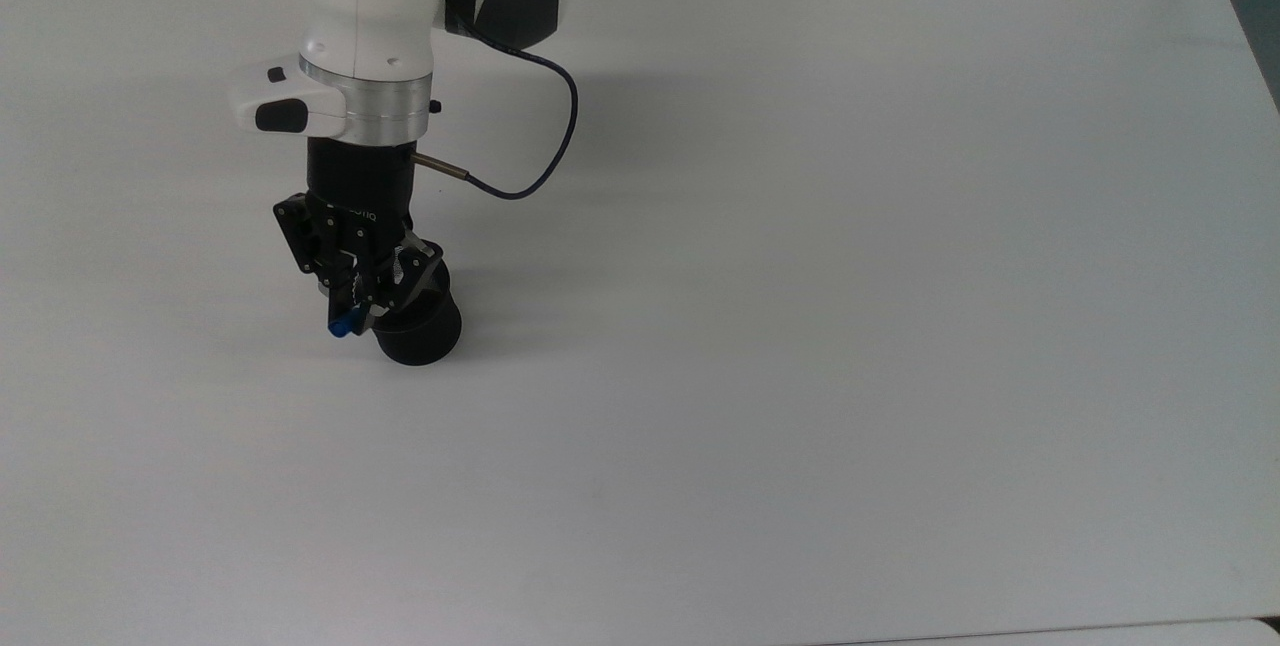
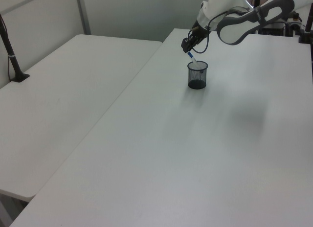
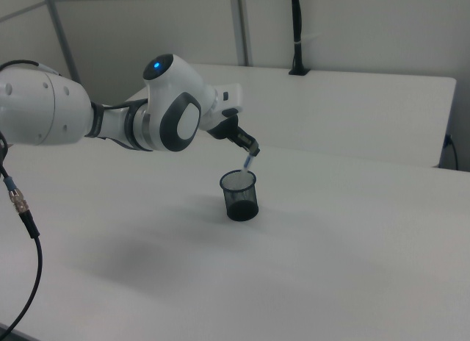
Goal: Insert the marker
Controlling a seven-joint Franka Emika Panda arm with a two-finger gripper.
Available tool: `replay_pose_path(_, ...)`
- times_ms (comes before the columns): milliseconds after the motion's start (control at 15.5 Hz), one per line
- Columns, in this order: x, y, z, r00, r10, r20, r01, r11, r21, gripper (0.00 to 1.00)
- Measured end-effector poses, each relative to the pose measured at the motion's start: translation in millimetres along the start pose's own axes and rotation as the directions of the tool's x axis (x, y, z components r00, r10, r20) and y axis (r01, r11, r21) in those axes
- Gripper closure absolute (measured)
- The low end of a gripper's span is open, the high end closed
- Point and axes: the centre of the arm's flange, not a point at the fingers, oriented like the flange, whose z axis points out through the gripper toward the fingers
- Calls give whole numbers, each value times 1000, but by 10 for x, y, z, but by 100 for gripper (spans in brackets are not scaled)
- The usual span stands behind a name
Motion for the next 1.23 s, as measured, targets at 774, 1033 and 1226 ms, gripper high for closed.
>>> replay_pose_path(774, 57, -6, -123, 998, 18, 55, -17, 1000, -24, 0)
replay_pose_path(1033, 135, -160, -581, 964, 20, 267, 4, 996, -89, 0)
replay_pose_path(1226, 42, -476, -922, 913, -16, 407, 60, 994, -96, 0)
